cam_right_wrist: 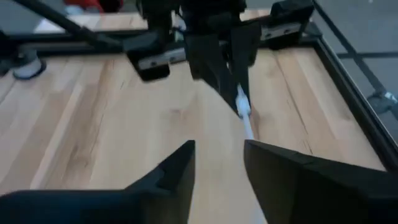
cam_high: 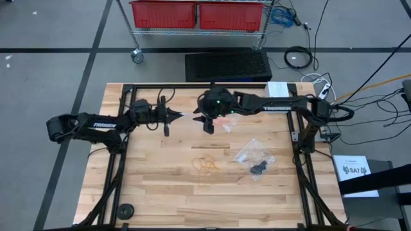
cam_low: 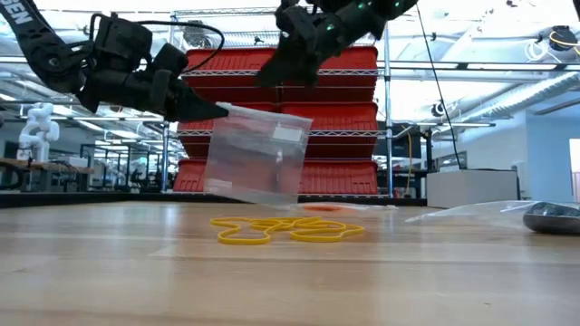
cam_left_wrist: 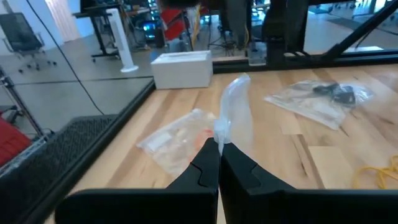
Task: Sort rubber bands
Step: Open the top left transparent zip bag
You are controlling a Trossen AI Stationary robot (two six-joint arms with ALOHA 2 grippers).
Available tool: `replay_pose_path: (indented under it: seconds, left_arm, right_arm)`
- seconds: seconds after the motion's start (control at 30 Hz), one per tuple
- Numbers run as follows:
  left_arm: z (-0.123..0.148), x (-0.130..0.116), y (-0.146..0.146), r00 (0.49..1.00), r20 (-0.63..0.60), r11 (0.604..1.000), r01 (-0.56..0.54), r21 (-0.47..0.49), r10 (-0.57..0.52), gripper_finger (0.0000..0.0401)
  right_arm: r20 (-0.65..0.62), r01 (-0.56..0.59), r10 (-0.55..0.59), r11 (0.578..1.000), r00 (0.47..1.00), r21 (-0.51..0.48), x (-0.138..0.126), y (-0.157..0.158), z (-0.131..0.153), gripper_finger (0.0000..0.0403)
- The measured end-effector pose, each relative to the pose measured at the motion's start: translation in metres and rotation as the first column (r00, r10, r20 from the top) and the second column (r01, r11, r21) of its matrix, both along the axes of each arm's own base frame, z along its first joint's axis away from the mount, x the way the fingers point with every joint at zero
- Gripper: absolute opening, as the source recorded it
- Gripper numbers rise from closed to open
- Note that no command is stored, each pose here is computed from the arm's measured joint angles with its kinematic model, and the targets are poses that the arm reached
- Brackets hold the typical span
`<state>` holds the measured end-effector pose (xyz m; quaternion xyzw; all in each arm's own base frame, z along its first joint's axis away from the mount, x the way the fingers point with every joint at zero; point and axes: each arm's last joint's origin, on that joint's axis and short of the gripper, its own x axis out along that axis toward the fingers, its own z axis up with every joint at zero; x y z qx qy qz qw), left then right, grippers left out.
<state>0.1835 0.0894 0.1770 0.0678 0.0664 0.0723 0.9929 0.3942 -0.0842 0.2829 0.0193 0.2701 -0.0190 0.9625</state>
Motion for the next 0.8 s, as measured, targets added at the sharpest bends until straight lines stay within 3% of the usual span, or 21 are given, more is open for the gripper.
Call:
replay_pose_path:
  seconds: [0.17, 0.3, 0.6, 0.8]
  left_arm:
    - [0.005, 0.004, 0.0, 1.0, -0.006, 1.0, 0.007, 0.02, -0.007, 0.0002]
    - [0.007, 0.008, -0.001, 1.0, -0.018, 0.999, 0.023, 0.03, -0.022, 0.0002]
    - [0.006, 0.008, -0.002, 0.999, -0.031, 0.999, 0.027, 0.023, -0.026, 0.0002]
    - [0.006, 0.008, -0.002, 0.999, -0.029, 0.999, 0.026, 0.025, -0.025, 0.0002]
  right_arm:
    - [0.044, -0.005, 0.005, 1.0, 0.999, -0.018, 0.016, -0.003, -0.017, 0.0168]
    - [0.07, -0.044, 0.051, 0.994, 0.996, -0.101, 0.025, -0.005, -0.025, 0.017]
    - [0.099, -0.043, 0.055, 0.992, 0.994, -0.12, 0.041, -0.009, -0.032, 0.0129]
    - [0.101, -0.037, 0.048, 0.994, 0.994, -0.107, 0.041, -0.01, -0.031, 0.0081]
